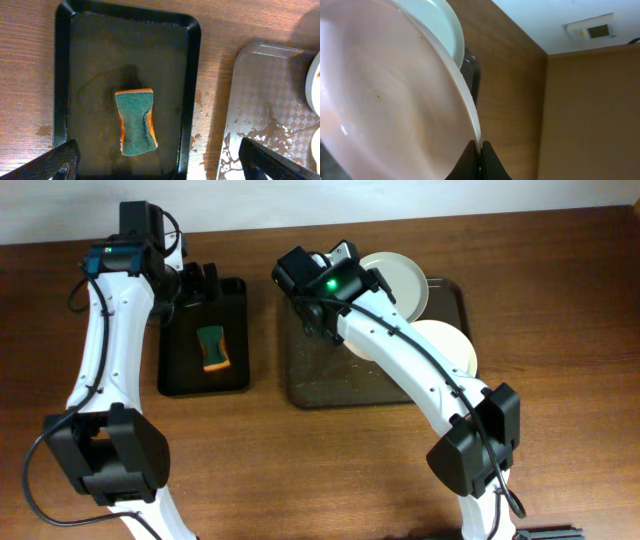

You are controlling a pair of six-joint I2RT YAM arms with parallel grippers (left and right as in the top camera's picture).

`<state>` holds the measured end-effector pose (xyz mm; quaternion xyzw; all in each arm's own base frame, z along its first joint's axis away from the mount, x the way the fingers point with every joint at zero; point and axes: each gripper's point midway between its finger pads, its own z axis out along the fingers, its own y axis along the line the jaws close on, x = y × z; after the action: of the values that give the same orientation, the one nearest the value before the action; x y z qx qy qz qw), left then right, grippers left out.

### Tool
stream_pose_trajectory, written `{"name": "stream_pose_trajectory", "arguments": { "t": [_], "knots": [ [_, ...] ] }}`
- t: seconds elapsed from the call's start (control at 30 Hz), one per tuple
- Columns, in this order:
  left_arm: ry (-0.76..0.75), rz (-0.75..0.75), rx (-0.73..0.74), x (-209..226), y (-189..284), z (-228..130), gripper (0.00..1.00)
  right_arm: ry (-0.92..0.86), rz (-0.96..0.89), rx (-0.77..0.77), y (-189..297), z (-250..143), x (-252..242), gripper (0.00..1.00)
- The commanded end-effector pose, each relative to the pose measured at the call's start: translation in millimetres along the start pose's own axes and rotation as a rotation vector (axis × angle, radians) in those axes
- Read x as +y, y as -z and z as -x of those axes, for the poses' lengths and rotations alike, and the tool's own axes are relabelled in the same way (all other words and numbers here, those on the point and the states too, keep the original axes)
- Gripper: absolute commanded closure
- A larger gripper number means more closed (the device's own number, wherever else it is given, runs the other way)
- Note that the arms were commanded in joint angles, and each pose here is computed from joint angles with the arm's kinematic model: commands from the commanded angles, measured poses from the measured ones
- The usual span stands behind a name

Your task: Clean dirty plates on tray and stack at the side

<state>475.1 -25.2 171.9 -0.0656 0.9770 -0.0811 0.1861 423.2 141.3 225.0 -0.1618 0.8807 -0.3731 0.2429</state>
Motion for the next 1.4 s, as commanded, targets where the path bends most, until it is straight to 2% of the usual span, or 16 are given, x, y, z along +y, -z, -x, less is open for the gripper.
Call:
{"name": "stream_pose_trajectory", "arguments": {
  "t": [0.0, 0.07, 0.23, 0.33, 0.4, 0.47, 0.53, 0.6, 0.77, 0.97, 1.0, 1.03, 1.07, 1.17, 1.23, 1.37],
  "knots": [
    [0.007, -0.016, -0.019, -3, 8, 4, 0.00, -0.037, -0.134, -0.064, 15, 11, -32, 0.96],
    [0.007, -0.016, -0.019, -3, 8, 4, 0.00, -0.040, -0.218, -0.079, 17, 13, -46, 0.96],
    [0.007, -0.016, -0.019, -3, 8, 4, 0.00, -0.042, -0.160, -0.091, 22, 15, -32, 0.96],
    [0.007, -0.016, -0.019, -3, 8, 4, 0.00, -0.110, 0.139, -0.035, 3, 14, 6, 0.96],
    [0.007, -0.016, -0.019, -3, 8, 4, 0.00, -0.240, 0.505, 0.101, -30, 2, 23, 0.96],
    [0.007, -0.016, -0.019, -3, 8, 4, 0.00, -0.458, 0.779, 0.219, -72, -14, -4, 0.96],
    [0.007, -0.016, -0.019, -3, 8, 4, 0.00, -0.712, 0.925, 0.287, -117, -42, -59, 0.96],
    [0.007, -0.016, -0.019, -3, 8, 4, 0.00, -0.942, 0.837, 0.382, -179, -109, -125, 0.96],
    [0.007, -0.016, -0.019, -3, 8, 4, 0.00, -1.167, 0.570, 0.555, -254, -224, -167, 0.96],
    [0.007, -0.016, -0.019, -3, 8, 4, 0.00, -1.199, 0.425, 0.549, -309, -263, -139, 0.96],
    [0.007, -0.016, -0.019, -3, 8, 4, 0.00, -1.200, 0.429, 0.545, -309, -262, -139, 0.81],
    [0.007, -0.016, -0.019, -3, 8, 4, 0.00, -1.205, 0.460, 0.535, -308, -258, -136, 0.25],
    [0.007, -0.016, -0.019, -3, 8, 4, 0.00, -1.196, 0.511, 0.518, -305, -251, -133, 0.02],
    [0.007, -0.016, -0.019, -3, 8, 4, 0.00, -1.189, 0.611, 0.441, -272, -204, -166, 0.02],
    [0.007, -0.016, -0.019, -3, 8, 4, 0.00, -0.977, 0.791, 0.238, -223, -133, -173, 0.02],
    [0.007, -0.016, -0.019, -3, 8, 4, 0.00, -0.644, 0.827, 0.016, -176, -14, -97, 0.00]
  ]
}}
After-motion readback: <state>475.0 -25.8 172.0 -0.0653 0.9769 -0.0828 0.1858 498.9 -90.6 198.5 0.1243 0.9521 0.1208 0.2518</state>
